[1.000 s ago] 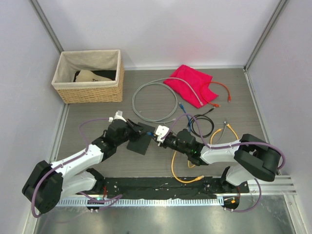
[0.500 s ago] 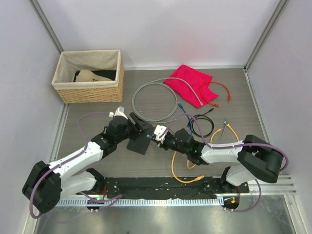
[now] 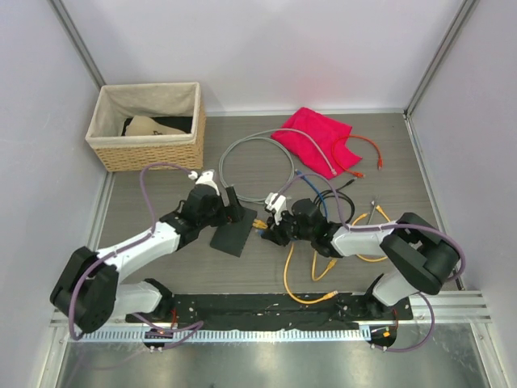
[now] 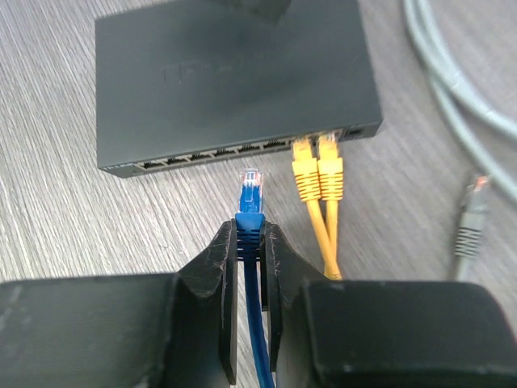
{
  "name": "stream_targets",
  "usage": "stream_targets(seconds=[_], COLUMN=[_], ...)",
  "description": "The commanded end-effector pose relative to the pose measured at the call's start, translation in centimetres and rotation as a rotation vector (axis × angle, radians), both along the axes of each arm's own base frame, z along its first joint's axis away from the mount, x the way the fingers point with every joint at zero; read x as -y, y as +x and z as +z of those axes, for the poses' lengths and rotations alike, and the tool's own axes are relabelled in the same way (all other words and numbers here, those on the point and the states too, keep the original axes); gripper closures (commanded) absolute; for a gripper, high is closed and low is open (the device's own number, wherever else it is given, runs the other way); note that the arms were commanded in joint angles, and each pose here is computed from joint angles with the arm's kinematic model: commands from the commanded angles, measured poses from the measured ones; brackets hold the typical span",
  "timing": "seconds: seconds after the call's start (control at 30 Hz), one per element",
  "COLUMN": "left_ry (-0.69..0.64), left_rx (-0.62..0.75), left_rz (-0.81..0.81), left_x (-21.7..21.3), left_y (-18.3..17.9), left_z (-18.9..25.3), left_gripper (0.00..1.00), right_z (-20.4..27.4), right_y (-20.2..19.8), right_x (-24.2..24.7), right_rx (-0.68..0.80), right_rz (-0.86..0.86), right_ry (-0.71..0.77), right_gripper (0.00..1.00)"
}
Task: Insert the plug into the switch port
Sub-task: Insert the connector into the switch port.
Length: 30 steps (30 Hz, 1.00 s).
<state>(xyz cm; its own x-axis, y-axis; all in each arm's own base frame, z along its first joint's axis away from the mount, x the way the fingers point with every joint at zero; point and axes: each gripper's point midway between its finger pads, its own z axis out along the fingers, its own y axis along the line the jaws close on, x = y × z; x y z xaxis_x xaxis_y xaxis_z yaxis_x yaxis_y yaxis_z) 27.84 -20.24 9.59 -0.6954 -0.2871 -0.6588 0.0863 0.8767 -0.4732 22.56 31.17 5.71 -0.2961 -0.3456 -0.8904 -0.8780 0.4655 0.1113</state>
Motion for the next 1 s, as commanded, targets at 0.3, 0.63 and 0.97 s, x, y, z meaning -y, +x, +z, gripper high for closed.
stream_targets(seconds=[0.3, 0.63, 0.97], left_ry=[0.076, 0.130, 0.141], left_rx=[-0.175, -0.266, -0.290], left_rz=[-0.106, -0.059, -0.063], left_x=[0.2, -1.1, -1.2], left_y=[-1.0, -1.9, -2.1], left_z=[-6.0, -8.2, -8.5], left_gripper=[0.20, 0.25, 0.27], right_z=[0.3, -0.3, 1.2], right_y=[2.0, 2.7, 3.0], right_x=[-2.0, -2.0, -1.9], right_rx=[-0.040, -0.041, 0.011], right_rz=[-0.033, -0.049, -0.083], right_ry=[0.062, 0.030, 0.118], right_gripper=[0.99, 0.99, 0.99])
